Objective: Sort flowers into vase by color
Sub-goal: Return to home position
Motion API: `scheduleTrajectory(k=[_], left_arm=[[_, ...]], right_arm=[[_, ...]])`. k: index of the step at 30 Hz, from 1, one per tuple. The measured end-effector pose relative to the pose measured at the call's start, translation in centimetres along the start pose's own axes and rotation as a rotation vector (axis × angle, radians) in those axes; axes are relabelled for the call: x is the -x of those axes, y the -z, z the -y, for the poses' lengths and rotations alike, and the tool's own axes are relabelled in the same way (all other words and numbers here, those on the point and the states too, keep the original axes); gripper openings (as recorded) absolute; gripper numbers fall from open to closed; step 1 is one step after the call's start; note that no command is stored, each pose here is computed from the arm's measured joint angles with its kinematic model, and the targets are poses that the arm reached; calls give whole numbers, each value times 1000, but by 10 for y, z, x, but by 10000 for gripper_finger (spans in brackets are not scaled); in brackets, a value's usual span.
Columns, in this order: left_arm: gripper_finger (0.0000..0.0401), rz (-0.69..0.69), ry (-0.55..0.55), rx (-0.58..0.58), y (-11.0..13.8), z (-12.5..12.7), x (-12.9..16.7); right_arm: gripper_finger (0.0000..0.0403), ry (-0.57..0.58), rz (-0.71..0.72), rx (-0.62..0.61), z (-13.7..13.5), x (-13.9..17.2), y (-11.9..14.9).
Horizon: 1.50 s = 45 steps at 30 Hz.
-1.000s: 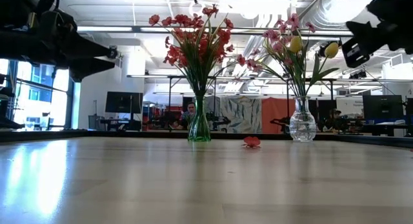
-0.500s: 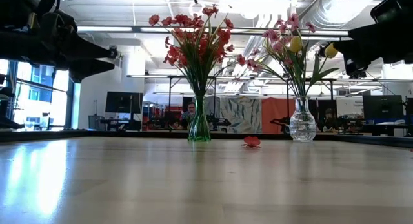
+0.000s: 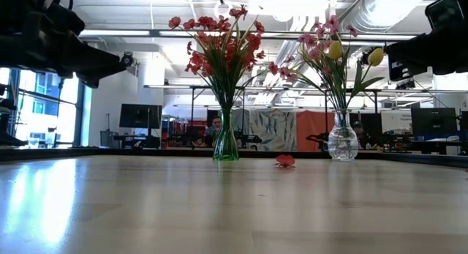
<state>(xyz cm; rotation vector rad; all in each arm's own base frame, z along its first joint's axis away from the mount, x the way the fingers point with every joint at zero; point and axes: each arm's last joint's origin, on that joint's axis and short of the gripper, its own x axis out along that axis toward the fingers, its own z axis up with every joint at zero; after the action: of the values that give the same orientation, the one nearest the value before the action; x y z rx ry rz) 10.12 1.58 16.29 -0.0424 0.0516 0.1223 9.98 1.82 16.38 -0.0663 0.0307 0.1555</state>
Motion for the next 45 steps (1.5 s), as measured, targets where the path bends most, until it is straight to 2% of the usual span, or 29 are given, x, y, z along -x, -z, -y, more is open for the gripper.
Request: scheduleTrajectory(k=[3, 4, 8, 12, 19, 45], left_arm=[[42, -2, 30, -41, 0, 1, 0], [23, 0, 34, -49, 0, 1, 0], [6, 0, 33, -60, 0, 1, 0], [9, -1, 30, -57, 0, 1, 0], [20, -2, 29, 22, 0, 1, 0], [21, -2, 27, 22, 0, 1, 0]], right_arm=[[9, 12, 24, -10, 0, 0, -2], [5, 9, 26, -10, 0, 0, -2], [5, 14, 31, -19, 1, 0, -3], [3, 13, 14, -12, 0, 0, -1], [14, 13, 7, -44, 0, 0, -1], [14, 13, 7, -37, 0, 0, -1]])
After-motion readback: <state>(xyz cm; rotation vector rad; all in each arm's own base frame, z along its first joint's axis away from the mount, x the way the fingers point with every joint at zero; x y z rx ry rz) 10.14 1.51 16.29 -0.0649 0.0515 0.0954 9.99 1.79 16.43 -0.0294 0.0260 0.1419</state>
